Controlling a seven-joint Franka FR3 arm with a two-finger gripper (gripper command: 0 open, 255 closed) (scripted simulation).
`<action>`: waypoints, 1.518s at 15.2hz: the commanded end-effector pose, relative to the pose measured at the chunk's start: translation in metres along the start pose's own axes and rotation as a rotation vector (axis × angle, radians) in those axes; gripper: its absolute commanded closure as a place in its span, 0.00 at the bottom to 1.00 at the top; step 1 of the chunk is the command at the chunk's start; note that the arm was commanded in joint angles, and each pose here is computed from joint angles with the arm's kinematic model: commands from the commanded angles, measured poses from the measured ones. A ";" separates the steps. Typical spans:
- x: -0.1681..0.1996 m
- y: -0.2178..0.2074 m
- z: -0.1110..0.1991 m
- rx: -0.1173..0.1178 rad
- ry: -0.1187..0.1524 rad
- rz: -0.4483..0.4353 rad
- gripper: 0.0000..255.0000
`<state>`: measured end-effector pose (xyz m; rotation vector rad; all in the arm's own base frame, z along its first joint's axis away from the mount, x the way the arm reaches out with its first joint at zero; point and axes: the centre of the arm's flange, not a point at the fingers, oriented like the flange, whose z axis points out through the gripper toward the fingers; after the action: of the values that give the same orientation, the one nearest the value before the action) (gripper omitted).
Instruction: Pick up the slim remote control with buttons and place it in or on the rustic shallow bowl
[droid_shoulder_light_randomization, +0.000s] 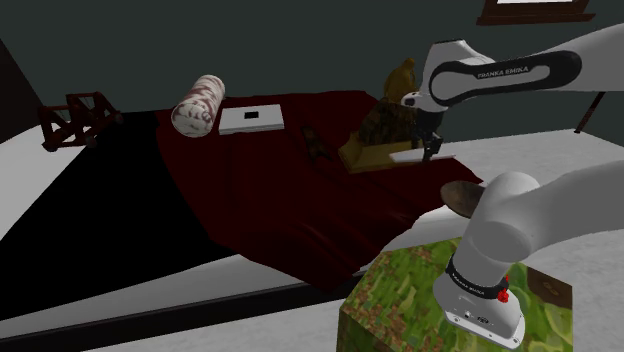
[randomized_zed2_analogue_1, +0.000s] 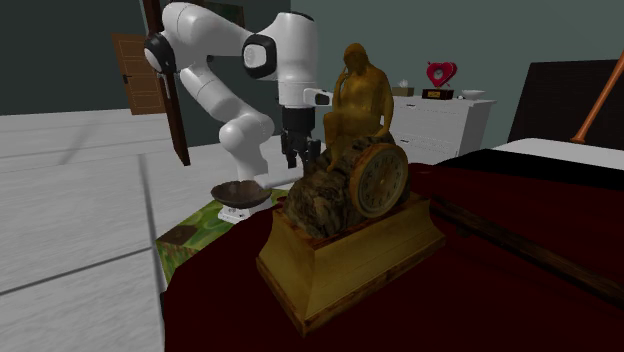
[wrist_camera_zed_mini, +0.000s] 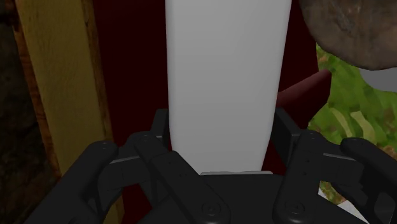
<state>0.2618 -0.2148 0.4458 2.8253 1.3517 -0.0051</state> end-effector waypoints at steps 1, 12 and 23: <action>-0.012 -0.021 -0.003 -0.001 -0.001 0.000 1.00; -0.093 -0.142 -0.005 -0.001 -0.001 0.000 1.00; -0.101 -0.155 0.042 -0.001 -0.001 0.000 1.00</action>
<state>0.0782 -0.1979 0.4088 2.8252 1.3512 -0.0057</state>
